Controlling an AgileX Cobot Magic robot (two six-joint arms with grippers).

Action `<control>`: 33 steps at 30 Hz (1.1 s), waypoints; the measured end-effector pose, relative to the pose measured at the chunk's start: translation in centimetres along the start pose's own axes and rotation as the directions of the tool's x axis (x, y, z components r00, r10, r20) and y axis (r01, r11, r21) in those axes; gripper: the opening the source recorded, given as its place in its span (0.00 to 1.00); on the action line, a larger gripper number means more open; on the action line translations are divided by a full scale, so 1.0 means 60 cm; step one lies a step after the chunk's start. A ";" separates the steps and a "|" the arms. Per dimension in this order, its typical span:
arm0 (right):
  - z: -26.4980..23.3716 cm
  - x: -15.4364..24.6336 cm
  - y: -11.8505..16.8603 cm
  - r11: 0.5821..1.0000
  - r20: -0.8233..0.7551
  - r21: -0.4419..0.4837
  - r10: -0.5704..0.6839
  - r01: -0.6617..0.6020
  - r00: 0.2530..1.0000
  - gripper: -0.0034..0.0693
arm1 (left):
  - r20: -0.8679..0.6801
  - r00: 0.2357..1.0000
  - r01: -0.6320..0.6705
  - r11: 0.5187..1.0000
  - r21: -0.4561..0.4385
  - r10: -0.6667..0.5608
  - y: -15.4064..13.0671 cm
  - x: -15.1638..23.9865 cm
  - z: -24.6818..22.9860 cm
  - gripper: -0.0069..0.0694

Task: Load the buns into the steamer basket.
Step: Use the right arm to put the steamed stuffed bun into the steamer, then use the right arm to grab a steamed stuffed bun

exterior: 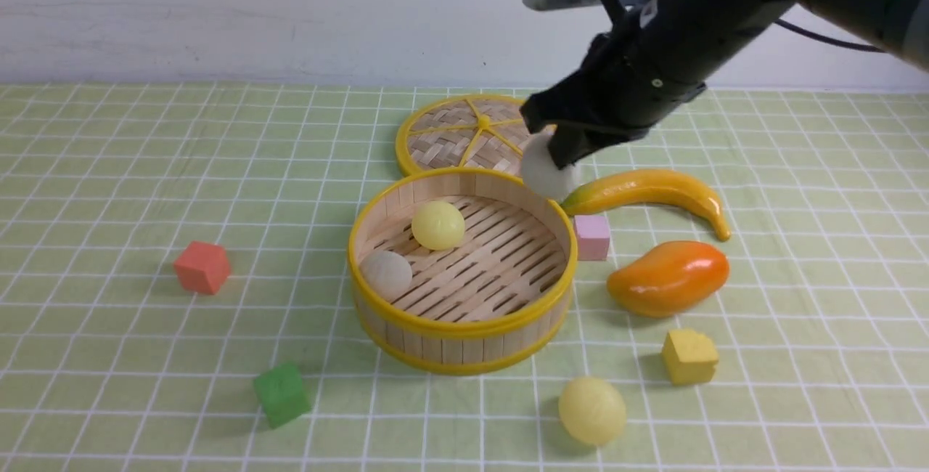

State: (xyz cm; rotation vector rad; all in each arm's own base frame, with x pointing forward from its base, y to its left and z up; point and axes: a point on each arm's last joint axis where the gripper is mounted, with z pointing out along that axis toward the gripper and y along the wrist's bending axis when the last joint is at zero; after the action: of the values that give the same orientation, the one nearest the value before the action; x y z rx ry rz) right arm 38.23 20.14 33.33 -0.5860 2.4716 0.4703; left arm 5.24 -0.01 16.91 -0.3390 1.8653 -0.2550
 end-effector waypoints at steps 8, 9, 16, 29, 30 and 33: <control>0.144 0.011 -0.035 1.000 -0.029 0.019 0.025 -0.025 0.999 0.05 | 0.000 1.000 0.000 1.000 0.000 0.000 0.000 0.000 0.000 0.25; 0.156 0.013 -0.039 0.999 -0.032 0.025 0.031 -0.031 0.999 0.05 | 0.000 1.000 0.000 1.000 0.000 0.000 0.000 0.000 0.000 0.25; 0.179 0.014 -0.056 0.992 0.004 0.104 0.069 -0.069 0.998 0.17 | 0.000 1.000 0.000 1.000 0.000 0.000 0.000 0.000 0.000 0.26; 0.062 0.006 -0.028 0.993 -0.056 0.095 0.068 -0.063 0.996 0.56 | 0.000 1.000 0.000 1.000 0.000 0.000 0.000 0.000 0.000 0.28; 0.030 0.012 -0.018 0.996 -0.057 0.077 0.057 -0.052 0.997 0.57 | 0.000 1.000 0.000 1.000 0.000 0.000 0.000 0.000 0.000 0.28; -0.027 0.036 -0.001 0.999 -0.045 0.038 0.015 -0.013 0.999 0.58 | 0.000 1.000 0.000 1.000 0.000 0.000 0.000 0.000 0.000 0.28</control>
State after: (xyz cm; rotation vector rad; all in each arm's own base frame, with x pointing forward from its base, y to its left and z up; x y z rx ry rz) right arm 35.95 18.72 33.31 -0.5703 2.5238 0.4193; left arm 5.24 -0.01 16.91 -0.3390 1.8653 -0.2550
